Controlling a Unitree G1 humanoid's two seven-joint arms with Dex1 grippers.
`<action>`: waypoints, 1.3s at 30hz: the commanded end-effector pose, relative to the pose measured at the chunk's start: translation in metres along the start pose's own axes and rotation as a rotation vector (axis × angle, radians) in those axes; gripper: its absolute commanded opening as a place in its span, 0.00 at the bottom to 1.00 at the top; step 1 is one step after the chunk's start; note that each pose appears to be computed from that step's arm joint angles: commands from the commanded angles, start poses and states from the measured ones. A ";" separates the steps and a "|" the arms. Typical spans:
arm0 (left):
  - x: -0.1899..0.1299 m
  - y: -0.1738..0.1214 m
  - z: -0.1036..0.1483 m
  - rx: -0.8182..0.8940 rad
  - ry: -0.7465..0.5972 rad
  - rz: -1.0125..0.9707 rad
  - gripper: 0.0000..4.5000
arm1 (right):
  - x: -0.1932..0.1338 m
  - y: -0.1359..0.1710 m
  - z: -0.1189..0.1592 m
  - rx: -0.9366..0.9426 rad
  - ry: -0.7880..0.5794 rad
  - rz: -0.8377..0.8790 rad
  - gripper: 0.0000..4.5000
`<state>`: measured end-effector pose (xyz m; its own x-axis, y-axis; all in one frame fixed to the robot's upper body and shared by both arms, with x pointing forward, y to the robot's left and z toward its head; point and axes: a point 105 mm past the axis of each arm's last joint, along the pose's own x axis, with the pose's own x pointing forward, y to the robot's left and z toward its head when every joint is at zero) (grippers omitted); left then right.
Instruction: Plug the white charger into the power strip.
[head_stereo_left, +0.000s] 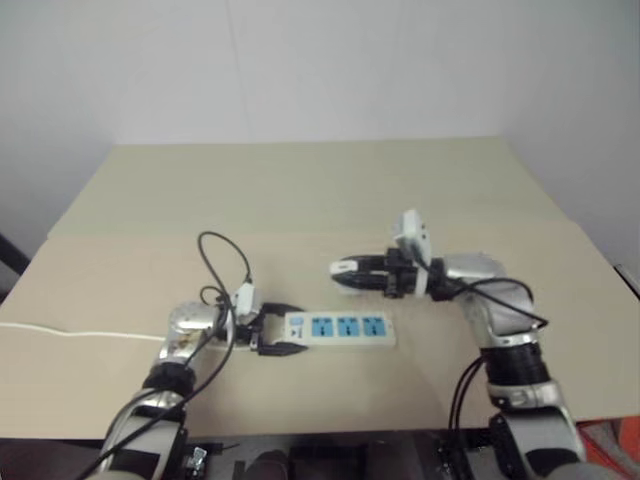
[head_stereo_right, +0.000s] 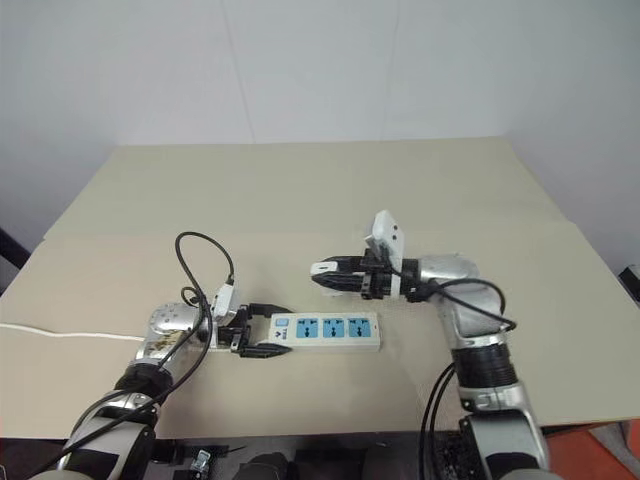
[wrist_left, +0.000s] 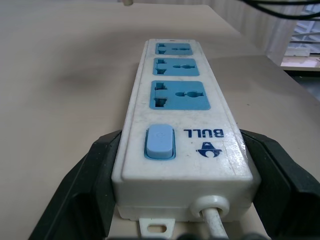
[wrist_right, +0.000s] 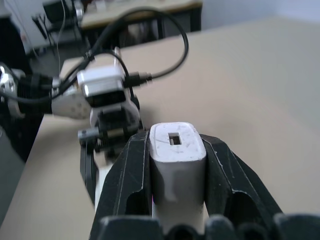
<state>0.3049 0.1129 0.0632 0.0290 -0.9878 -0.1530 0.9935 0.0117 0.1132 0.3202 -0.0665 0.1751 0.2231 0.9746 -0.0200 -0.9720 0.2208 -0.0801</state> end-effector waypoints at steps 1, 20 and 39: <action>0.004 -0.013 -0.014 -0.030 0.069 -0.079 0.73 | 0.010 0.010 0.012 -0.068 -0.101 0.012 0.25; -0.002 -0.010 -0.010 -0.015 0.082 -0.043 0.73 | 0.031 0.018 -0.026 0.080 -0.128 0.020 0.25; -0.004 -0.006 -0.009 -0.022 0.096 -0.032 0.73 | 0.024 0.020 -0.048 0.081 -0.072 0.013 0.25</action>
<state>0.3033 0.1159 0.0637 0.0331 -0.9824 -0.1838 0.9931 0.0115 0.1170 0.3119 -0.0415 0.1220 0.2183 0.9749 0.0439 -0.9756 0.2170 0.0322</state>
